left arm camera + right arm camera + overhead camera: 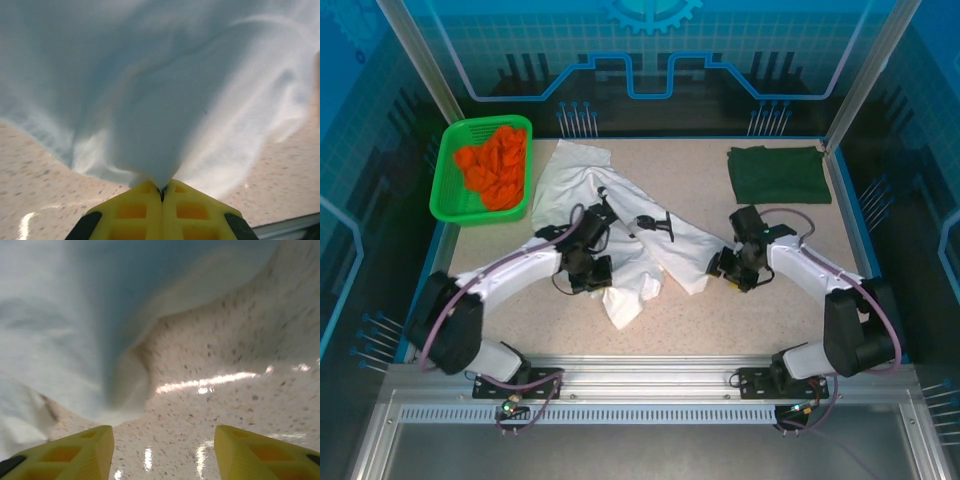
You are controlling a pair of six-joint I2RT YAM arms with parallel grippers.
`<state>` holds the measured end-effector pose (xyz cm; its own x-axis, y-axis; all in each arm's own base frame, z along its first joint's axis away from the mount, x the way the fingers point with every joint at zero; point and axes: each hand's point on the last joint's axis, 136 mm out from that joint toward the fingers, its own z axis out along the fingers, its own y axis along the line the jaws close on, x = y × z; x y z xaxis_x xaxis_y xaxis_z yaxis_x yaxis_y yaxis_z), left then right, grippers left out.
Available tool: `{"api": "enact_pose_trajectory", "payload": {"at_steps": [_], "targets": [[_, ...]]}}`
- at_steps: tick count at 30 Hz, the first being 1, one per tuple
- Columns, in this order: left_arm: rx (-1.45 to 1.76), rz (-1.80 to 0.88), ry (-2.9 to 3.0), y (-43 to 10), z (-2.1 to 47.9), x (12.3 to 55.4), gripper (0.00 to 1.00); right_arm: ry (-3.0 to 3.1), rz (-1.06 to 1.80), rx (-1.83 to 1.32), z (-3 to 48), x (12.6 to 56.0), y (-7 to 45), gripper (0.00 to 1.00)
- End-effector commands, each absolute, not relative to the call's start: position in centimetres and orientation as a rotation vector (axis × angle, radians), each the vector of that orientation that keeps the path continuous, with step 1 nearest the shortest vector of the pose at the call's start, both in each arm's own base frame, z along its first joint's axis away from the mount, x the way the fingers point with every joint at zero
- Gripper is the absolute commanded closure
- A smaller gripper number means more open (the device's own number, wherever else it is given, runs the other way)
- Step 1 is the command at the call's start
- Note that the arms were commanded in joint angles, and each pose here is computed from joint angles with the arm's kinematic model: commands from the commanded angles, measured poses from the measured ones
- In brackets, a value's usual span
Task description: Fold and stack the t-shirts
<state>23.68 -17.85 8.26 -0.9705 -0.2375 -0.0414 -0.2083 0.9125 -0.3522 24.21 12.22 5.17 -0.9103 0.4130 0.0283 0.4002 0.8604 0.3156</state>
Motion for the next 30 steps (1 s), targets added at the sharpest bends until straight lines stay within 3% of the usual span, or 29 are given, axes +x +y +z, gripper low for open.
{"api": "enact_pose_trajectory", "payload": {"at_steps": [1,13,23,25,30], "targets": [[-0.321,-0.469,2.99,-15.2,9.6,22.4,1.0,2.993,0.637,0.675,3.6,25.0,14.9,0.47],[-0.366,-0.493,2.956,-13.9,11.0,22.7,1.0,3.011,0.619,0.558,1.7,27.4,19.0,0.52],[-0.356,-0.518,2.912,-14.2,12.4,23.6,1.0,3.025,0.669,0.543,1.5,28.9,20.2,0.95],[-0.353,-0.509,2.888,-14.1,13.2,24.0,1.0,3.005,0.684,0.527,2.5,29.7,20.2,1.0],[-0.289,-0.513,2.789,-14.0,16.4,25.3,1.0,2.923,0.684,0.503,7.0,32.0,18.5,1.0]]}}
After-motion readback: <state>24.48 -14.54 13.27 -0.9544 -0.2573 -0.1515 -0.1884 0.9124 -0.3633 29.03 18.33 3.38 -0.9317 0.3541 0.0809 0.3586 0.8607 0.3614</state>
